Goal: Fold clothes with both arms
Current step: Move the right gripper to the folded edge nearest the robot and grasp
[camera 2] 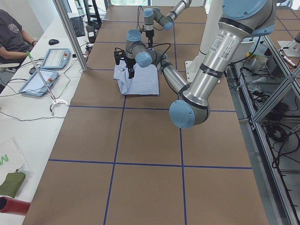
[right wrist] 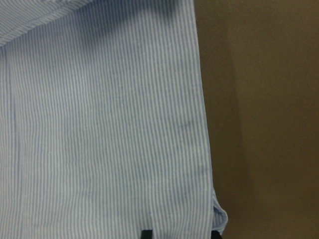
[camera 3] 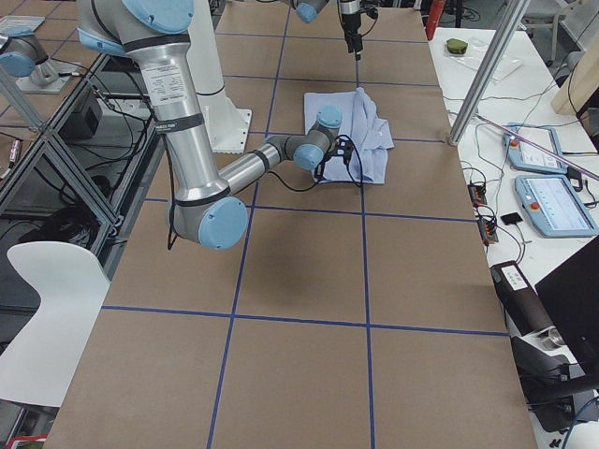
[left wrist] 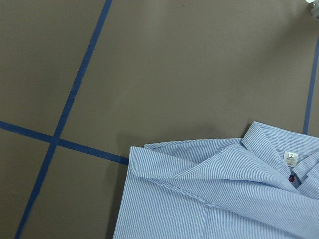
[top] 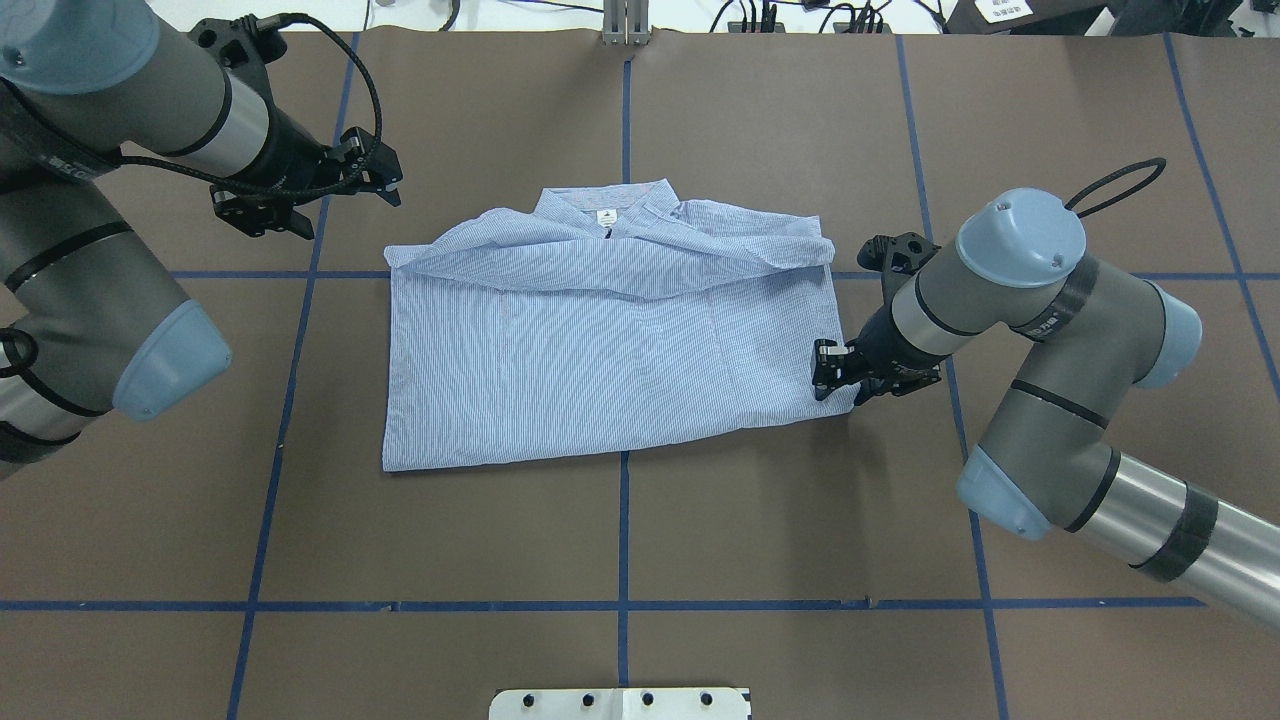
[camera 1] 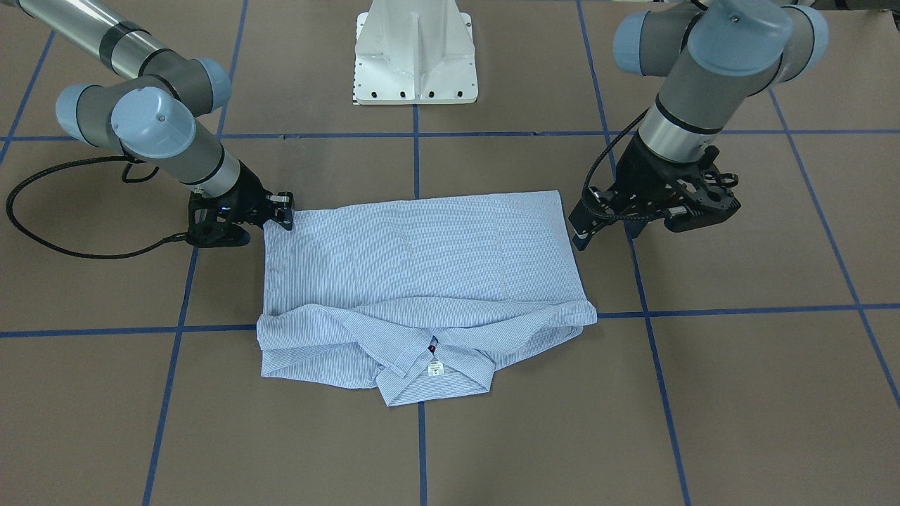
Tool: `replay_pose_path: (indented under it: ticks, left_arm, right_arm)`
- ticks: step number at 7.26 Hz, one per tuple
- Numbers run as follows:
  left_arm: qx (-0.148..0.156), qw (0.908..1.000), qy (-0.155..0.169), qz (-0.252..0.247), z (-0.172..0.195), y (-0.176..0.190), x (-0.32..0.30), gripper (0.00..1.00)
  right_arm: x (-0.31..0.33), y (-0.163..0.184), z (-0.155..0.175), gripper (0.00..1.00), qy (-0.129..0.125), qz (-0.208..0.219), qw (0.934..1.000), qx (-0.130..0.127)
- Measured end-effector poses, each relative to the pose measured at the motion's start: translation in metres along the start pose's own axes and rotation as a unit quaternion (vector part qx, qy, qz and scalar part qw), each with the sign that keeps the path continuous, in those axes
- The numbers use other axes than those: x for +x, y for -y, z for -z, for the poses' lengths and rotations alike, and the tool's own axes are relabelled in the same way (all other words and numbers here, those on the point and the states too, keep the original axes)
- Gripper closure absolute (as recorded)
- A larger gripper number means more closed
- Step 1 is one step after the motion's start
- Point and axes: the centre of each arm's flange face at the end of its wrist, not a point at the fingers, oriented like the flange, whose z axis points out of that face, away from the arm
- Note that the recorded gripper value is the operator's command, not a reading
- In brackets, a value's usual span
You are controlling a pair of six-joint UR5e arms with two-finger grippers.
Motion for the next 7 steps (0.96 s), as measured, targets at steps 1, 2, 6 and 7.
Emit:
replay_pose_path:
  ticks: [1, 2, 6, 7]
  left_arm:
    - [0.0, 1.0, 0.0, 0.0, 0.0004, 0.0004, 0.0001, 0.01]
    - [0.0, 1.0, 0.0, 0.0, 0.0005, 0.0004, 0.0004, 0.01]
    - [0.001, 1.0, 0.0, 0.0, -0.0002, 0.0006, 0.0004, 0.01]
    - [0.001, 1.0, 0.001, 0.0, -0.0006, 0.0008, 0.0003, 0.01]
  right_arm:
    - [0.0007, 0.0034, 0.0038, 0.54, 0.002, 0.0, 1.0, 0.003]
    - [0.0029, 0.008, 0.0086, 0.54, 0.002, -0.001, 1.0, 0.008]
    - [0.0041, 0.0115, 0.012, 0.56, 0.002, -0.006, 0.9999, 0.012]
    - [0.0031, 0.0093, 0.0093, 0.56, 0.002, -0.006, 0.9999, 0.01]
